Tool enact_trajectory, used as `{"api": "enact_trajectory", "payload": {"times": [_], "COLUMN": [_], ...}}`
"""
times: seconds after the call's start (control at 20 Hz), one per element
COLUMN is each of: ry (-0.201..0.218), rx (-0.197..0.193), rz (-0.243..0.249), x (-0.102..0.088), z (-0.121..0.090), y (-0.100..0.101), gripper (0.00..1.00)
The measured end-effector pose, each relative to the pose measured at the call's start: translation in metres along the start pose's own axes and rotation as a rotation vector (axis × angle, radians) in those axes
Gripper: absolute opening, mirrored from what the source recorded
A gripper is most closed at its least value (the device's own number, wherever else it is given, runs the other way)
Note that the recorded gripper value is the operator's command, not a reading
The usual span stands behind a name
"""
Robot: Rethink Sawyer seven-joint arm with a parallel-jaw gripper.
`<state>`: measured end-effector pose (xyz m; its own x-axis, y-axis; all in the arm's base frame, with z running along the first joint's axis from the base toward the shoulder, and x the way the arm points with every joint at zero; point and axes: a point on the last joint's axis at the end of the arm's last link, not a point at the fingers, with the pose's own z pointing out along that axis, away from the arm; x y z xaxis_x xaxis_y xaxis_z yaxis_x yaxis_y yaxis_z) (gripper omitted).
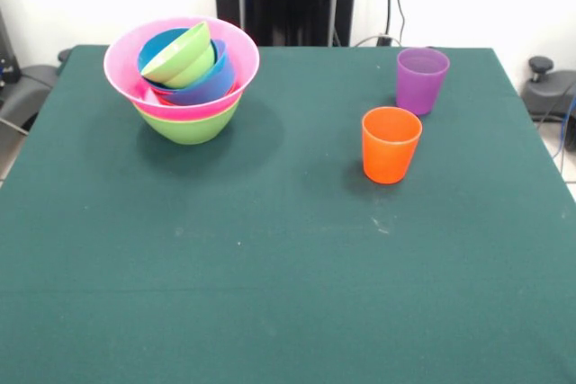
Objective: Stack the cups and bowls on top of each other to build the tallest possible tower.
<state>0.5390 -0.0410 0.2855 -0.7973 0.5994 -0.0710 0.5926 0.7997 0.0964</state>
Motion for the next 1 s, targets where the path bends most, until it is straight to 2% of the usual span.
{"api": "enact_trajectory", "payload": {"times": [0.15, 0.5, 0.7, 1.0], "ry": [0.003, 0.018, 0.019, -0.002], "rx": [0.001, 0.023, 0.031, 0.040], "rz": [0.030, 0.025, 0.005, -0.068], "x": [-0.016, -0.028, -0.033, -0.036], "z": [0.004, 0.018, 0.029, 0.065], "y": [-0.020, -0.047, -0.059, -0.069], "gripper": [0.00, 0.00, 0.00, 0.00]}}
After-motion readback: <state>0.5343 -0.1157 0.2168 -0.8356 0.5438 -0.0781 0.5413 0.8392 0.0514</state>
